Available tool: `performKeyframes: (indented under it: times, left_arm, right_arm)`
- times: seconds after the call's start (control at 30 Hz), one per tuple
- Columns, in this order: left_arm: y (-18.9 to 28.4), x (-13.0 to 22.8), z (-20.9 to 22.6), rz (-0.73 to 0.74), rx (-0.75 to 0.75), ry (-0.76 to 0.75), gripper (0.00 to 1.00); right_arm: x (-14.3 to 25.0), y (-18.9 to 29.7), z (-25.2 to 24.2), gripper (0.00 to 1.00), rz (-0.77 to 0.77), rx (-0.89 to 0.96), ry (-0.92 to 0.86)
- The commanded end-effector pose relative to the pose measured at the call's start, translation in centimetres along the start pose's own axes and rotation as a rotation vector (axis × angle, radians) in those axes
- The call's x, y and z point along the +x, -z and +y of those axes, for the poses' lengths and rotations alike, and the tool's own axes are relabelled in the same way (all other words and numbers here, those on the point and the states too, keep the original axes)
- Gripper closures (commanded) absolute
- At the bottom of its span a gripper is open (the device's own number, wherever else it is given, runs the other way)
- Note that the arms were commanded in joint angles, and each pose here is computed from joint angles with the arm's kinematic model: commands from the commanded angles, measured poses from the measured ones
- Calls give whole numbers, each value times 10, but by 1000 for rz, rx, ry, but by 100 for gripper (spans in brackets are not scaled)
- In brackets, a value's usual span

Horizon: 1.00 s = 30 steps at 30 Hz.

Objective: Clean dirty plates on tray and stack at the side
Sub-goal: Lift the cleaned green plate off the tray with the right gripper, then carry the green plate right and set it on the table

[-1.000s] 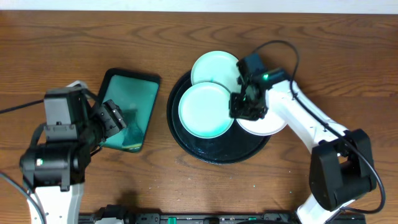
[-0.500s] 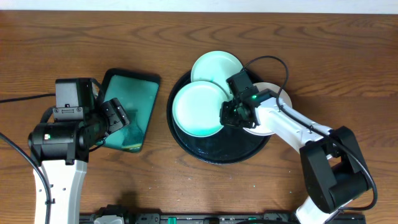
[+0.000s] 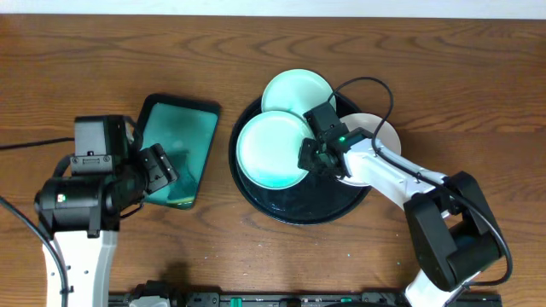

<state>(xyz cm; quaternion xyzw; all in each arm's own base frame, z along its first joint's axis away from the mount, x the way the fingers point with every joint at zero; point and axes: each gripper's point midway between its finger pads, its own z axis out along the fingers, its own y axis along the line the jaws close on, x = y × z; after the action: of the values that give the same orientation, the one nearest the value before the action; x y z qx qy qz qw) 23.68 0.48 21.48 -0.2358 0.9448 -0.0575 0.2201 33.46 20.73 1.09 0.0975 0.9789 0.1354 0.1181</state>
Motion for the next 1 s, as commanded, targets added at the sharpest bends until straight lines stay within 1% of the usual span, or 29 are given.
performKeyframes:
  times: [0.0, 0.1, 0.23, 0.27, 0.3, 0.4, 0.47, 0.5, 0.63, 0.77, 0.9, 0.97]
  left_arm:
    - [18, -1, 1, -52, 17, -35, 21]
    - [25, 3, 3, -70, 25, -42, 21]
    - [30, 3, 3, -90, 34, -43, 21]
    - [30, 3, 3, -90, 34, -43, 21]
    - [30, 3, 3, -88, 33, -42, 21]
    - [29, 3, 3, -86, 32, -42, 21]
    - [29, 3, 3, -85, 31, -42, 21]
    - [29, 3, 3, -84, 32, -38, 21]
    - [28, 3, 3, -82, 31, -39, 21]
    - [28, 3, 3, -82, 30, -39, 21]
    - [28, 3, 3, -82, 31, -39, 21]
    - [28, 3, 3, -82, 31, -39, 21]
  right_arm:
    - [-2, -5, -4, 99, -18, 21, 101]
    - [-9, 12, 12, 99, -31, -30, 223]
    - [-24, 49, 39, 99, -77, -70, 368]
    - [-31, 66, 56, 99, -101, -88, 431]
    - [-34, 72, 64, 99, -114, -98, 456]
    - [-47, 90, 91, 99, -192, -120, 501]
    - [-57, 101, 111, 99, -274, -138, 534]
    - [-64, 108, 129, 99, -352, -157, 566]
    - [-68, 109, 166, 99, -455, -227, 608]
    - [-61, 97, 211, 99, -552, -309, 704]
    - [-64, 91, 240, 99, -704, -291, 777]
    - [-67, 93, 251, 99, -799, -250, 837]
